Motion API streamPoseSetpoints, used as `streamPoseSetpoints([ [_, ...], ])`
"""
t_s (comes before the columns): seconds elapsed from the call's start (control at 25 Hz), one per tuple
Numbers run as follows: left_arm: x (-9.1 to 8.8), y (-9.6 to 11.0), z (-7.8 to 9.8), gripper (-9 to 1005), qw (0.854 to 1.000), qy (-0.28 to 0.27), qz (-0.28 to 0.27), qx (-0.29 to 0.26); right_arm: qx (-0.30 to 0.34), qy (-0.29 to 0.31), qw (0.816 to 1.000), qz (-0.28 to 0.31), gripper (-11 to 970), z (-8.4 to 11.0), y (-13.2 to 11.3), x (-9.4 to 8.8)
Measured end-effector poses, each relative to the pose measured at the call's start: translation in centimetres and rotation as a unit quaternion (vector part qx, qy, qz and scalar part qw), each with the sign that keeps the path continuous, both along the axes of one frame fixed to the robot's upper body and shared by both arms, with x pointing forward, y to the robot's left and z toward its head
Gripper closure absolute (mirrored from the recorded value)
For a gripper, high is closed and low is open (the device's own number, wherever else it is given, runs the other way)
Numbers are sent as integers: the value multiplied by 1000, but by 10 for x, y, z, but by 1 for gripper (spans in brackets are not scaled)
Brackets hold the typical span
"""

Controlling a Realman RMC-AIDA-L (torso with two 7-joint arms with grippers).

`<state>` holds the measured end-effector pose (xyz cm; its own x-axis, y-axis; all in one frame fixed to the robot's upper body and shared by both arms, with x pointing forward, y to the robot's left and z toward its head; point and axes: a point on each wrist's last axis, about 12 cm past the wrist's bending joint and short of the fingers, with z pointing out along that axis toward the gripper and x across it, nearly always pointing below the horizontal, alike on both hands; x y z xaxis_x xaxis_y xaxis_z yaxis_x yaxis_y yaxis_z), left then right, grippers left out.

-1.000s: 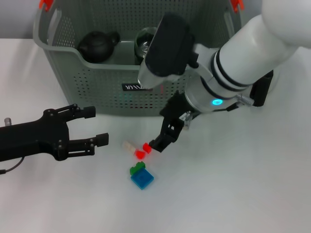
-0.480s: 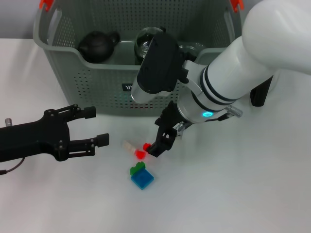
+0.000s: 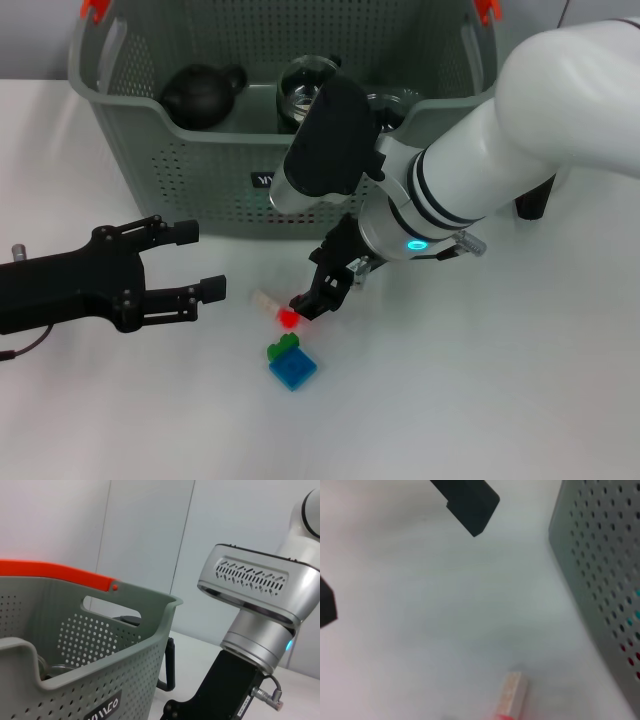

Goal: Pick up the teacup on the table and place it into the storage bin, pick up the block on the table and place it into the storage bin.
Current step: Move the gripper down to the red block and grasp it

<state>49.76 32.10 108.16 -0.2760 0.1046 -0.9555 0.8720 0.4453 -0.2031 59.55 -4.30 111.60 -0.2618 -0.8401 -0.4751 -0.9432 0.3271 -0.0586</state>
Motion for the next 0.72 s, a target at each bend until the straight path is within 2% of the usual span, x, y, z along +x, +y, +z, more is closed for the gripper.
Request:
streamPoseSetpoints([
  [0.72, 0, 0, 0, 133, 1000, -1, 0, 0, 23, -11, 1000, -7, 273, -15, 4, -5],
])
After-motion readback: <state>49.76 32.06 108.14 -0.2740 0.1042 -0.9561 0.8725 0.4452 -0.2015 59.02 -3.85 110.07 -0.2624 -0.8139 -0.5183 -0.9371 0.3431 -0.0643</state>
